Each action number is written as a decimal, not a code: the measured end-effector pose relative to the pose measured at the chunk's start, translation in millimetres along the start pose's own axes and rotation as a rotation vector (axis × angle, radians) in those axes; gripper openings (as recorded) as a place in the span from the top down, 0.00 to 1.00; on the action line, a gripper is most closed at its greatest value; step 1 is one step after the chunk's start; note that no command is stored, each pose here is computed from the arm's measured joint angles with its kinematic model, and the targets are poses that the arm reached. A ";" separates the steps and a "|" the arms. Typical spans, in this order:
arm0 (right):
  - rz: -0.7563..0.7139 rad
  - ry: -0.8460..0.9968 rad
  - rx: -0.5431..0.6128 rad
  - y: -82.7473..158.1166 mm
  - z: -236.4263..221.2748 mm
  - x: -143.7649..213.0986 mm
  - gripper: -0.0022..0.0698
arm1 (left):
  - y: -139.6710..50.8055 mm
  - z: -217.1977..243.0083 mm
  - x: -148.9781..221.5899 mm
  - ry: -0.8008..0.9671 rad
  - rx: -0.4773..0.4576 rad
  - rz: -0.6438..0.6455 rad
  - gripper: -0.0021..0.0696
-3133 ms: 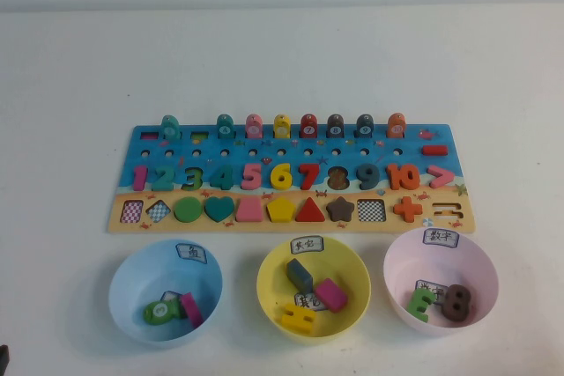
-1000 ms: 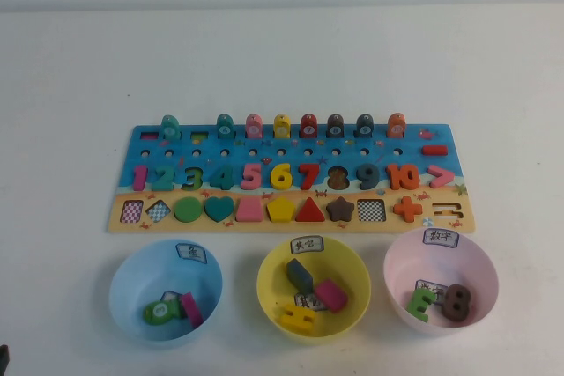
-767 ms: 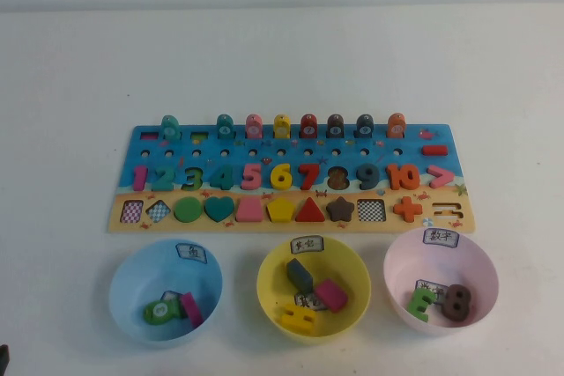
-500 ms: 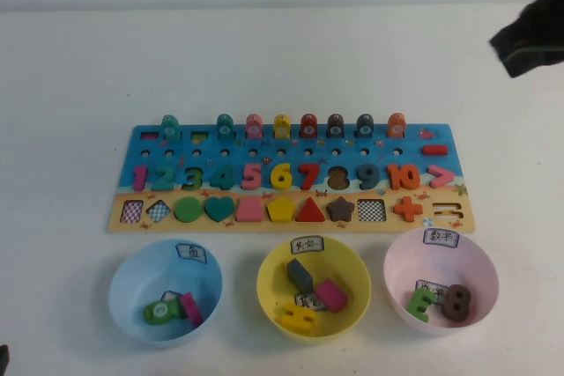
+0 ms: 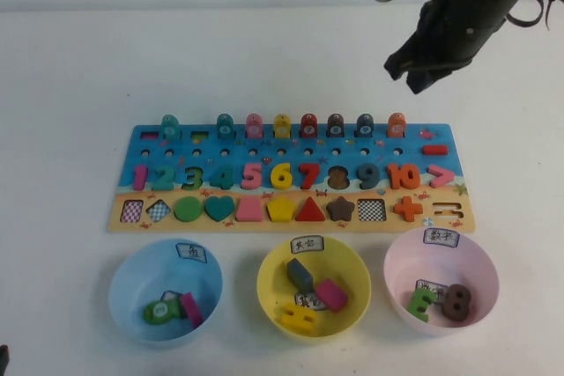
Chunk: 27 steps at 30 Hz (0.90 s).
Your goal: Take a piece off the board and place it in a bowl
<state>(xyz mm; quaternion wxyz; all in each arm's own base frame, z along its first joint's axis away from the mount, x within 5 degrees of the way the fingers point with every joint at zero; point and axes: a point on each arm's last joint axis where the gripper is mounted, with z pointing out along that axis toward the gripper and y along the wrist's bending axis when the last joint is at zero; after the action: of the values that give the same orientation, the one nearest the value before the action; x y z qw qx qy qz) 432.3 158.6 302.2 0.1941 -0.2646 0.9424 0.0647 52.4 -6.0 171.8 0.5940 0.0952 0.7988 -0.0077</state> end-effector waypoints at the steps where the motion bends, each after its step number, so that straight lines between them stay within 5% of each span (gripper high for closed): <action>1: 0.003 0.010 0.016 -2.1 4.1 0.0 0.99 | 0.0 0.0 0.0 0.000 0.000 0.000 0.98; 7: 0.037 0.087 0.075 -11.4 35.7 3.9 0.95 | 0.0 0.0 0.0 0.000 0.000 0.000 0.98; 16: 0.155 0.040 0.056 -10.9 47.9 -0.9 0.56 | 0.0 0.0 0.0 0.000 0.000 0.000 0.98; 27: 0.204 -0.100 0.028 -9.9 48.7 -14.4 0.53 | 0.0 0.0 0.0 0.000 0.000 0.000 0.98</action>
<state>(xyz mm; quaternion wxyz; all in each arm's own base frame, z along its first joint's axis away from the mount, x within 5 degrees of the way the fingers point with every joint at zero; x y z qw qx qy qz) 465.0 168.0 263.1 0.2371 -0.1610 0.9544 0.0839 52.4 -6.0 171.8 0.5940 0.0952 0.7988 -0.0077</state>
